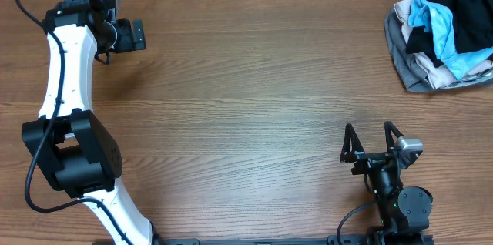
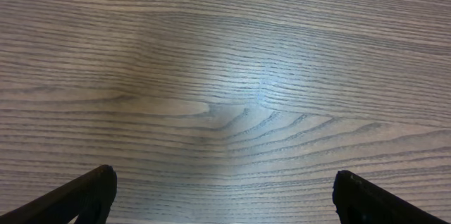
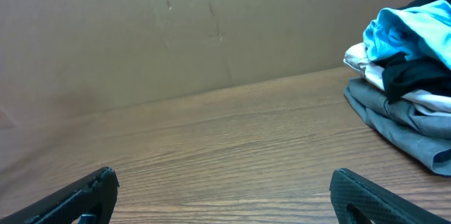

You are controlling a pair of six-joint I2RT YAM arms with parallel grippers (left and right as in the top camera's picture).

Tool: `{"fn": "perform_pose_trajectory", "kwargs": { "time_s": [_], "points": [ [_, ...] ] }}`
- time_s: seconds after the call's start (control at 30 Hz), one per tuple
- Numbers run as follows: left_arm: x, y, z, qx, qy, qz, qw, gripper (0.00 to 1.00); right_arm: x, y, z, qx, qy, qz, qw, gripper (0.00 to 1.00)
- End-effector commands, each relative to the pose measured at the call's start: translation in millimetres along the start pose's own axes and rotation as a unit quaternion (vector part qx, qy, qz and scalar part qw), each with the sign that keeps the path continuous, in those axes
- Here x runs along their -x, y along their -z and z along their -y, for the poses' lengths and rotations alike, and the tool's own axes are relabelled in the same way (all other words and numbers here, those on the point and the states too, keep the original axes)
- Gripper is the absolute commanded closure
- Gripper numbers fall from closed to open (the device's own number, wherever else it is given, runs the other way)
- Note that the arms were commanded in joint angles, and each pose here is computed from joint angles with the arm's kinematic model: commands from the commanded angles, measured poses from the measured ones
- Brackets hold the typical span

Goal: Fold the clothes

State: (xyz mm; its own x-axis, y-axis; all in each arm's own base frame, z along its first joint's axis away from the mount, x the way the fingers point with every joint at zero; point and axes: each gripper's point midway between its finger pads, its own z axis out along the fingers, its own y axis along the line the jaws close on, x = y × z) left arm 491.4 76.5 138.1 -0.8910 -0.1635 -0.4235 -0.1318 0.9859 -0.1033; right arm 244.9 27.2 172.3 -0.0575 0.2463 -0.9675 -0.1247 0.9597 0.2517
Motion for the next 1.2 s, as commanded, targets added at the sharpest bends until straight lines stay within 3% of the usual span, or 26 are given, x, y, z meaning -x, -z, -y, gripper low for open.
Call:
{"fn": "perform_pose_trajectory", "kwargs": {
  "time_s": [0.0,0.53,0.7,0.9,1.0,1.17],
  "points": [
    [3,-1,4,-0.005,0.003,0.002,1.0,0.0,-1,0,3,-0.006,0.001,0.004,1.0,0.0],
    [9,16,8,-0.004,-0.001,0.02,1.0,0.0,-1,0,3,-0.005,0.001,0.004,1.0,0.0],
    [27,89,40,-0.016,-0.032,0.098,0.995,0.0,-1,0,3,-0.005,0.001,0.004,1.0,0.0],
    [26,187,112,-0.056,-0.099,0.195,0.974,0.0,-1,0,3,-0.005,0.001,0.004,1.0,0.0],
    [20,239,115,0.003,-0.135,0.252,0.958,0.0,-1,0,3,-0.006,0.001,0.004,1.0,0.0],
    [13,285,127,-0.034,-0.142,0.332,0.932,0.0,-1,0,3,-0.006,0.001,0.004,1.0,0.0]
  ]
}}
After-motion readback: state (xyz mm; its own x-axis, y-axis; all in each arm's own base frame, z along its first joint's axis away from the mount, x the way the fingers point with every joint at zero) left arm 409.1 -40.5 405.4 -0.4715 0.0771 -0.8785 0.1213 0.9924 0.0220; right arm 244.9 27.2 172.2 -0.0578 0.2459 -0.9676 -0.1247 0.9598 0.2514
